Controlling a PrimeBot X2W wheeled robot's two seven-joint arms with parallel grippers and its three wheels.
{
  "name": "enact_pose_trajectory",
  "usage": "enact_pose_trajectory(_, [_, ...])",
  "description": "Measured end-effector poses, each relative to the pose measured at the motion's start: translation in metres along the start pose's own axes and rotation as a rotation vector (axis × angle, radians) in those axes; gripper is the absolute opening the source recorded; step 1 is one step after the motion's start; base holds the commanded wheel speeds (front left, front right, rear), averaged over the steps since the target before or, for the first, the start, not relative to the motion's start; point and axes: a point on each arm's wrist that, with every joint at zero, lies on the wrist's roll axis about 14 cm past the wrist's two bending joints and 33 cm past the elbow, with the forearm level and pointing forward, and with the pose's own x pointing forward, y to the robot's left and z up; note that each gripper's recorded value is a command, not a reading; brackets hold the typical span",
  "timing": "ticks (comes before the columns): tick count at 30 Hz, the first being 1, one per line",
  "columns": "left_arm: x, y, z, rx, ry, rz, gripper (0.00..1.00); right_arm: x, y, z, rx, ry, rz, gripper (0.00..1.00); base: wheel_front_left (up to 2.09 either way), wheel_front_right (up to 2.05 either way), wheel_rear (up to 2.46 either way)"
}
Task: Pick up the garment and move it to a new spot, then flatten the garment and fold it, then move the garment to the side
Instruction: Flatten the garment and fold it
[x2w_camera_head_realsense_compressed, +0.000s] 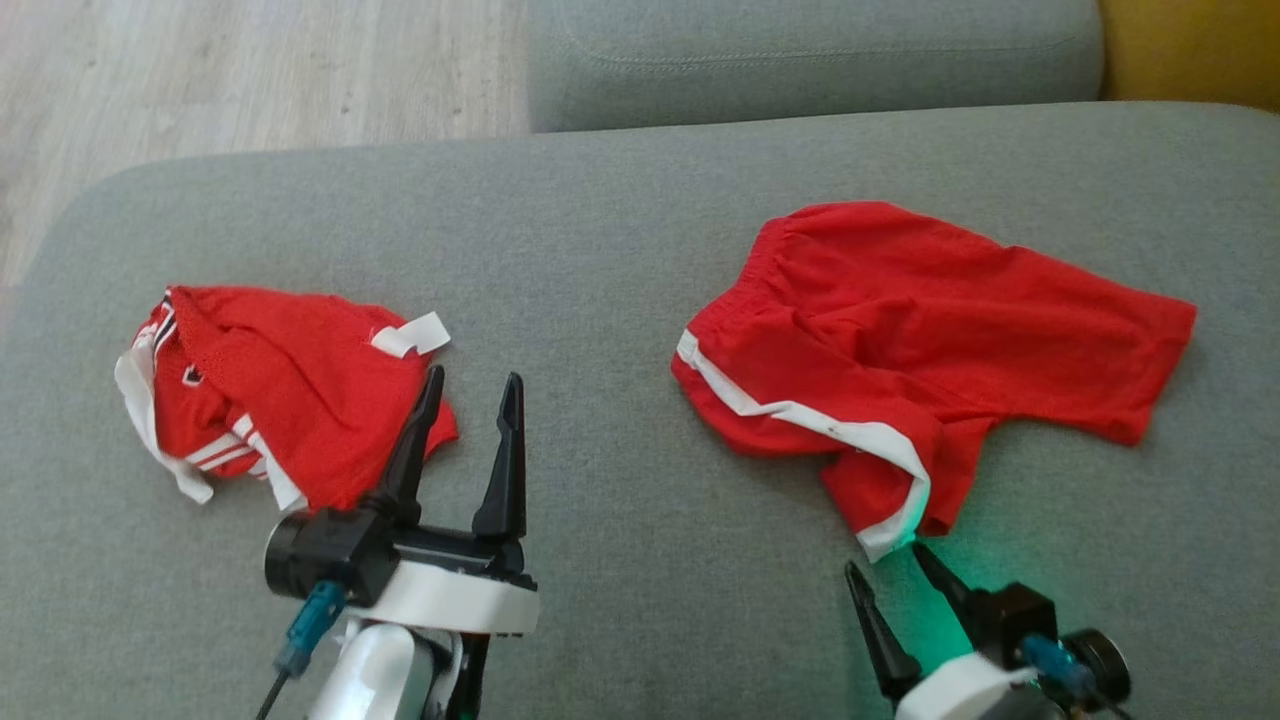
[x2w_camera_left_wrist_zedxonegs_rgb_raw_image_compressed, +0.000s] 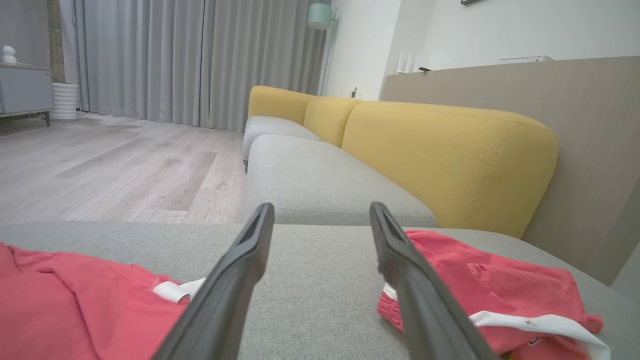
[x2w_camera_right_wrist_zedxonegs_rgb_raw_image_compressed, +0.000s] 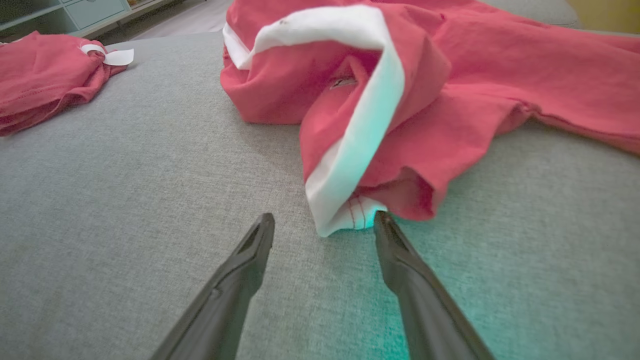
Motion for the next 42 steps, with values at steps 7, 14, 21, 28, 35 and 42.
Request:
enact_pose_trajectory(7, [-0.001, 0.009, -0.008, -0.003, 0.022, 0.025, 1.00, 0.024, 0.002, 0.004, -0.038, 0.019, 0.034, 1.00, 0.00, 0.00, 0.00])
enact_pose_trajectory(14, [0.000, 0.013, -0.011, -0.004, 0.030, 0.034, 1.00, 0.034, -0.004, -0.002, -0.070, 0.053, 0.032, 0.00, 0.00, 0.00, 0.00])
enact_pose_trajectory(21, [0.004, 0.010, -0.006, -0.002, 0.015, 0.025, 1.00, 0.025, -0.068, 0.011, -0.123, 0.041, -0.154, 0.00, 0.00, 0.00, 0.00])
enact_pose_trajectory(28, [0.007, 0.002, -0.001, -0.012, -0.002, 0.007, 1.00, -0.005, -0.149, 0.051, -0.294, 0.011, -0.369, 0.00, 0.00, 0.00, 0.00])
enact_pose_trajectory(35, [0.008, 0.001, -0.002, -0.012, 0.000, 0.008, 1.00, -0.023, -0.184, 0.069, -0.369, 0.029, -0.495, 0.30, 0.00, 0.00, 0.00])
enact_pose_trajectory(42, [0.009, 0.001, -0.004, -0.023, 0.005, 0.009, 1.00, -0.040, -0.202, 0.061, -0.278, 0.062, -0.597, 1.00, 0.00, 0.00, 0.00])
